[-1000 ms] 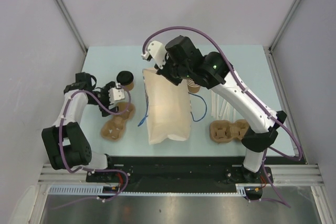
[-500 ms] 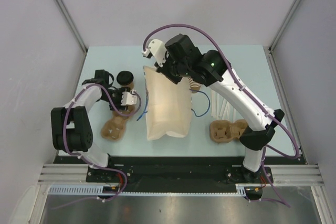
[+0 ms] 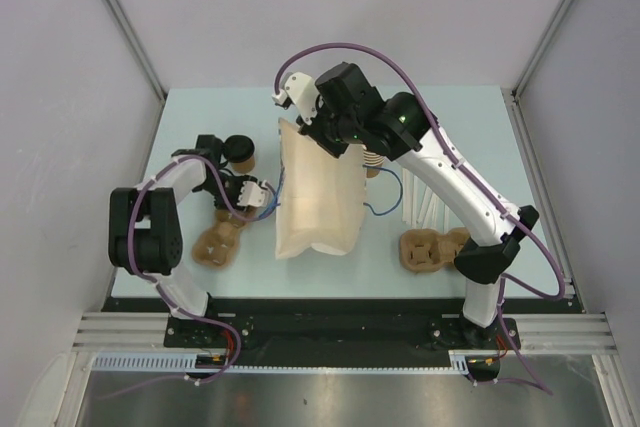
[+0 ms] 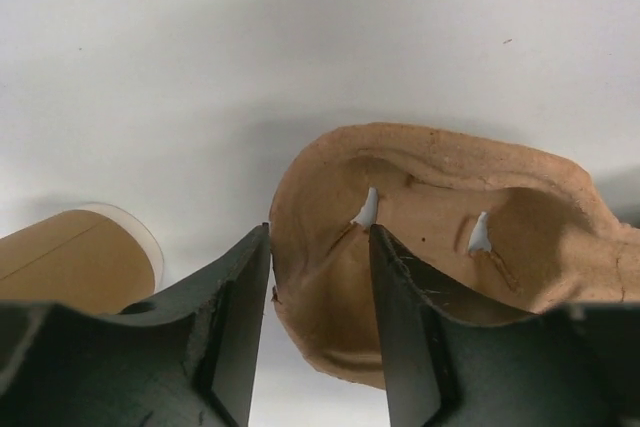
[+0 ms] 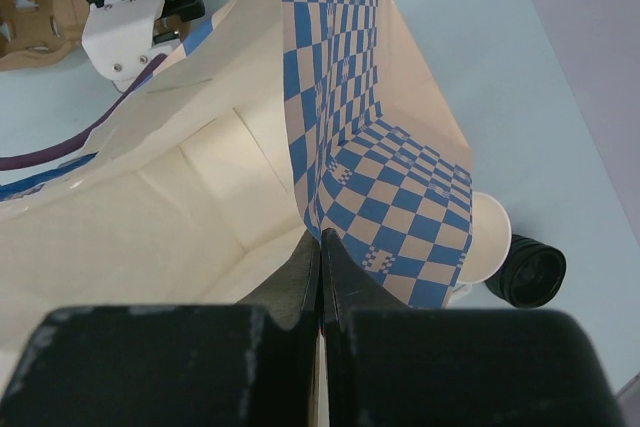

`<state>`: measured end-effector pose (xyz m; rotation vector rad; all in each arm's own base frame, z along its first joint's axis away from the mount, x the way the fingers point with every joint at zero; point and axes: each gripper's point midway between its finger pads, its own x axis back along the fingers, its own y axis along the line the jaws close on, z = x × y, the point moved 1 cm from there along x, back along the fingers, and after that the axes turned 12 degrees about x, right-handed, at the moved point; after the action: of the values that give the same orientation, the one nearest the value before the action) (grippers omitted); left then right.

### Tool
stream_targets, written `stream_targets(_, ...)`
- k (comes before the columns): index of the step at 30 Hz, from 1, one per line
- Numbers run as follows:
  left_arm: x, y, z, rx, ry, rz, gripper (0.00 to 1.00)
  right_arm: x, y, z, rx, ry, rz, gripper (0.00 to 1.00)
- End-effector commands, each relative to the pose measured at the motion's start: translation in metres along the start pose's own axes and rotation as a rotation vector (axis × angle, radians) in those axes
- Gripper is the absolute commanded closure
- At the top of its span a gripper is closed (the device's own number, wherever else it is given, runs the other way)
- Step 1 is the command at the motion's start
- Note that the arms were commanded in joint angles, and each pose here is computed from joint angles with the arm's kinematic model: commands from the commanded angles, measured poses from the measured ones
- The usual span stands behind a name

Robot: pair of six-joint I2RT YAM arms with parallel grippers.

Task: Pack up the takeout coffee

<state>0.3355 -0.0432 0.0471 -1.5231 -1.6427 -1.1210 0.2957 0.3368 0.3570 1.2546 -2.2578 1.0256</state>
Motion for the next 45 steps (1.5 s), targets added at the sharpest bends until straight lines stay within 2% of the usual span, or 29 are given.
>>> stream_targets(1, 0.009, 0.014, -0.009, -0.058, -0.006, -0.022, 0.55, 0.003, -0.001, -0.005, -0.018, -0.016, -0.003, 1.0)
stream_targets(3, 0.014, 0.014, -0.015, -0.054, -0.026, -0.032, 0.6, 0.003, -0.003, -0.003, -0.021, -0.012, 0.0, 1.0)
stream_targets(6, 0.029, 0.014, -0.025, -0.038, -0.042, -0.062, 0.74, 0.003, -0.004, -0.003, -0.025, -0.013, 0.002, 1.0)
stream_targets(7, 0.038, 0.014, -0.03, -0.036, -0.045, -0.082, 0.84, 0.003, -0.004, -0.004, -0.023, -0.014, 0.002, 1.0)
stream_targets(10, 0.057, 0.011, -0.039, -0.039, -0.055, -0.12, 0.99, 0.002, -0.005, -0.003, -0.029, -0.013, 0.005, 1.0)
stream_targets(18, 0.111, 0.004, -0.06, 0.064, -0.064, -0.252, 1.0, 0.002, -0.011, 0.005, -0.046, 0.009, 0.022, 1.0)
stream_targets(23, 0.159, 0.001, -0.065, 0.124, -0.046, -0.418, 1.0, 0.001, -0.016, 0.011, -0.049, 0.031, 0.045, 1.0)
stream_targets(28, 0.214, -0.003, -0.09, 0.163, -0.088, -0.595, 1.0, -0.003, -0.021, 0.017, -0.051, 0.052, 0.062, 1.0)
stream_targets(38, 0.373, 0.003, -0.174, 0.226, -0.338, -1.021, 1.0, -0.004, -0.028, 0.024, -0.056, 0.077, 0.096, 1.0)
stream_targets(39, 0.382, 0.004, -0.176, 0.255, -0.353, -1.044, 1.0, -0.004, -0.028, 0.023, -0.055, 0.077, 0.1, 1.0)
stream_targets(45, 0.448, -0.001, -0.207, 0.229, -0.459, -1.213, 1.0, -0.006, -0.03, 0.023, -0.053, 0.081, 0.114, 1.0)
